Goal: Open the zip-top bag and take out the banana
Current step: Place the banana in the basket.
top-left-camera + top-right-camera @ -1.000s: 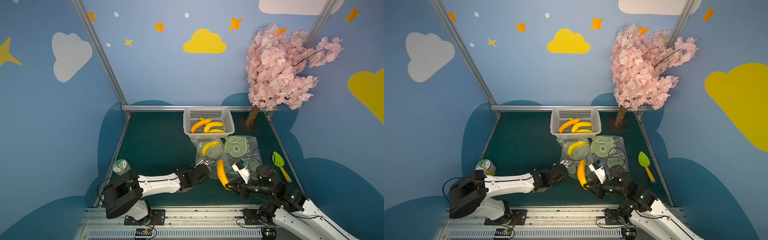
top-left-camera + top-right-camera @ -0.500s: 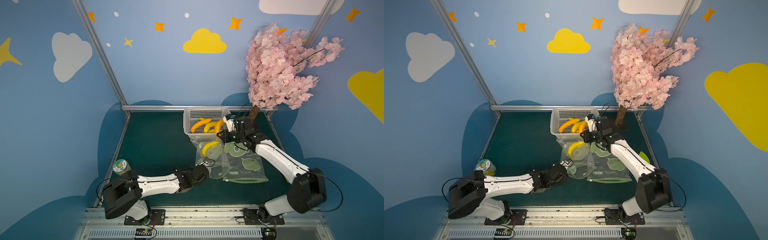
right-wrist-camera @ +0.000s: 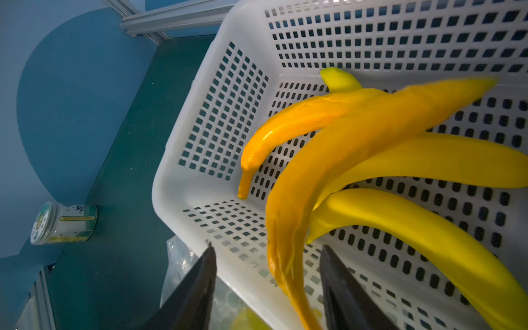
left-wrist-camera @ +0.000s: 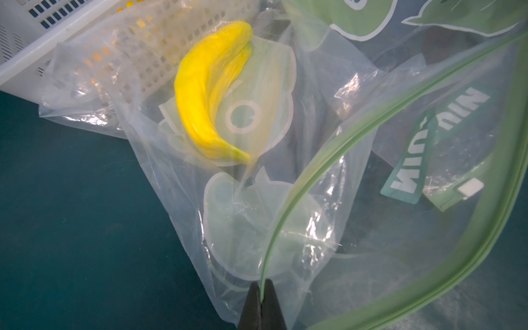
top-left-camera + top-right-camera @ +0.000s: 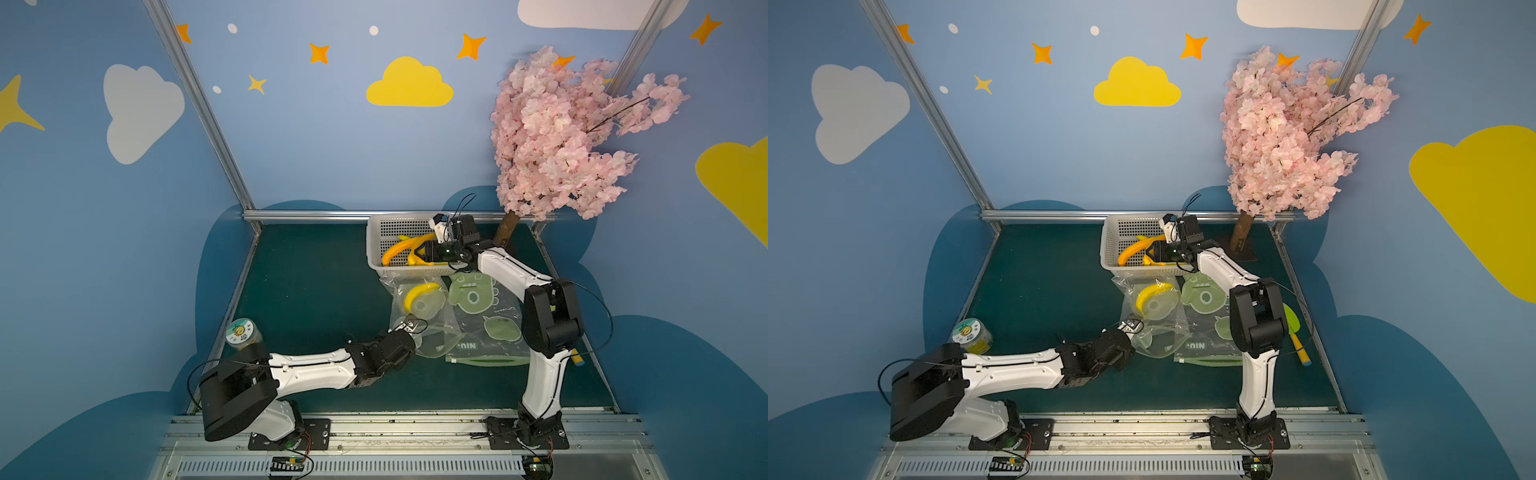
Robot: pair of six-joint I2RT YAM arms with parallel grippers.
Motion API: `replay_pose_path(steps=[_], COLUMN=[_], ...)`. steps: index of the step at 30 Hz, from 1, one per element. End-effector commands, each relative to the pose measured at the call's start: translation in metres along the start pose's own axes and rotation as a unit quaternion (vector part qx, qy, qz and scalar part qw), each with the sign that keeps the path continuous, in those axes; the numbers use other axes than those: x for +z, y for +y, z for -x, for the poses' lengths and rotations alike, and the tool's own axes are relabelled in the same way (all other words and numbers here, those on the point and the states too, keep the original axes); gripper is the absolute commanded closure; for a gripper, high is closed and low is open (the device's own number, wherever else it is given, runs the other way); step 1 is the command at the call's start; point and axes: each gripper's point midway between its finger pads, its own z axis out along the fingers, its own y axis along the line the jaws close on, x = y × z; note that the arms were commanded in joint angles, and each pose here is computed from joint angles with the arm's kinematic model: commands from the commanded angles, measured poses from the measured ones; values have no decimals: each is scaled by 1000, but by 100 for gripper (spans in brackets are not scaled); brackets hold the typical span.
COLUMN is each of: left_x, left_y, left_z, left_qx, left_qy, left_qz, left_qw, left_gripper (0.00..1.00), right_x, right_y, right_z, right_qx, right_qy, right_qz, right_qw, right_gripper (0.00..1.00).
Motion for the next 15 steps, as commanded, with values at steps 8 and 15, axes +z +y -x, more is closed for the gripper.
replay_pose_path(steps=[8,15], left_x=[0,-5], left_y=[-2,3], left_z=[6,10], left_qx=[-13,-19], left_qy=[-4,-12], left_qz=[-5,2], left_qw=[1000,1000], left_gripper=[97,97], right_x=[-80,-131], right_y=[32,74], right_z=[26,-77], right_qx=[-43,-123], right_qy=[-104,-67], right_qz=[5,-35], right_qw=[994,990], right_gripper=[17,22])
